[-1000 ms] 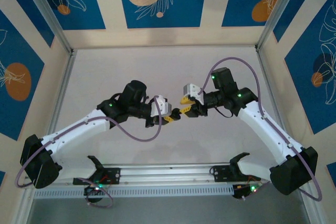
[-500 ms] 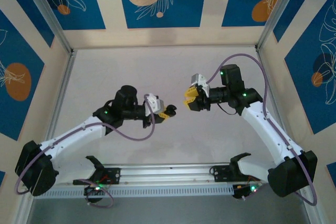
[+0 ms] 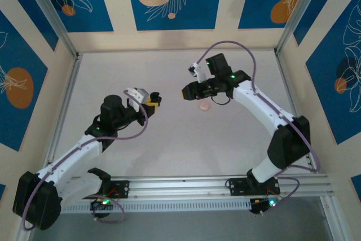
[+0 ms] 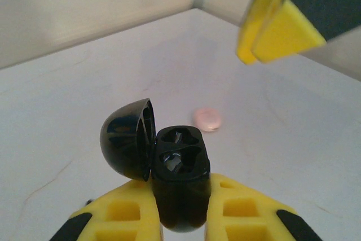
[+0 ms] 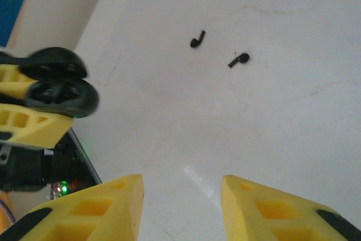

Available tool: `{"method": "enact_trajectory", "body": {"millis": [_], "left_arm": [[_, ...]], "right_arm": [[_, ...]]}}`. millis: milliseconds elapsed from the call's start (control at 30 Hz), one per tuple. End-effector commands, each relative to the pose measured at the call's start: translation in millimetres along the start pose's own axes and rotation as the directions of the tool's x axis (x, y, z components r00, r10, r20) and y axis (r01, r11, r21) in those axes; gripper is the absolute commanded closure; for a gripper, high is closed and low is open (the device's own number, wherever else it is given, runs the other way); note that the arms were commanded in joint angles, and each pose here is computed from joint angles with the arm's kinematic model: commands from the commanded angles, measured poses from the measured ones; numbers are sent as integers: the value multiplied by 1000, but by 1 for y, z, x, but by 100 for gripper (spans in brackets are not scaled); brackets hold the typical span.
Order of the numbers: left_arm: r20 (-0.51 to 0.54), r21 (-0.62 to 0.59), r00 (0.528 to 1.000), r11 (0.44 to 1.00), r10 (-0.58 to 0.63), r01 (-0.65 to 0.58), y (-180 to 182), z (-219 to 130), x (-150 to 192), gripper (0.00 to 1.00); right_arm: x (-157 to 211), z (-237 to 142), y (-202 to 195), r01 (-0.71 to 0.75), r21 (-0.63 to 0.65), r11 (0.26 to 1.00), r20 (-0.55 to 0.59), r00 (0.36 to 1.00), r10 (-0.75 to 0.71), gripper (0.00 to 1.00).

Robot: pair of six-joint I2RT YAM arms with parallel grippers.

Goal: Insert wireless bluetooth earbuds into charging case

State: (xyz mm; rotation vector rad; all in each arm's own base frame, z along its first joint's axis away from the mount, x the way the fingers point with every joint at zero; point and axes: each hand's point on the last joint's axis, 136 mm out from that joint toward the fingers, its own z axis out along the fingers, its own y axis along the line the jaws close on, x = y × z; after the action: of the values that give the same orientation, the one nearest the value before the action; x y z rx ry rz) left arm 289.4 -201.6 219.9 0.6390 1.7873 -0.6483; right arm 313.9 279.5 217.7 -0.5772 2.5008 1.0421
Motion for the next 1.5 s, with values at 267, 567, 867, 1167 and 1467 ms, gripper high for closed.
{"method": "enact_trajectory", "body": {"millis": [267, 567, 867, 1167, 1467], "left_arm": [[8, -262, 994, 959, -113, 111, 54, -28, 15, 85], [-15, -303, 995, 949, -100, 91, 59, -39, 21, 84], [-35, -302, 995, 950, -91, 77, 60, -40, 24, 84], [-39, -298, 995, 951, -96, 80, 60, -38, 26, 84], [-46, -298, 994, 951, -96, 78, 61, -37, 28, 84]], "right_arm": [[-9, 98, -34, -375, 258, 890, -173, 889, 425, 59], [-17, 160, -47, -396, 307, 865, -218, 856, 469, 59], [-15, 204, -57, -420, 296, 858, -248, 834, 493, 61], [-9, 225, -67, -443, 291, 848, -260, 816, 515, 66], [0, 235, -75, -446, 307, 841, -278, 803, 527, 71]]}}
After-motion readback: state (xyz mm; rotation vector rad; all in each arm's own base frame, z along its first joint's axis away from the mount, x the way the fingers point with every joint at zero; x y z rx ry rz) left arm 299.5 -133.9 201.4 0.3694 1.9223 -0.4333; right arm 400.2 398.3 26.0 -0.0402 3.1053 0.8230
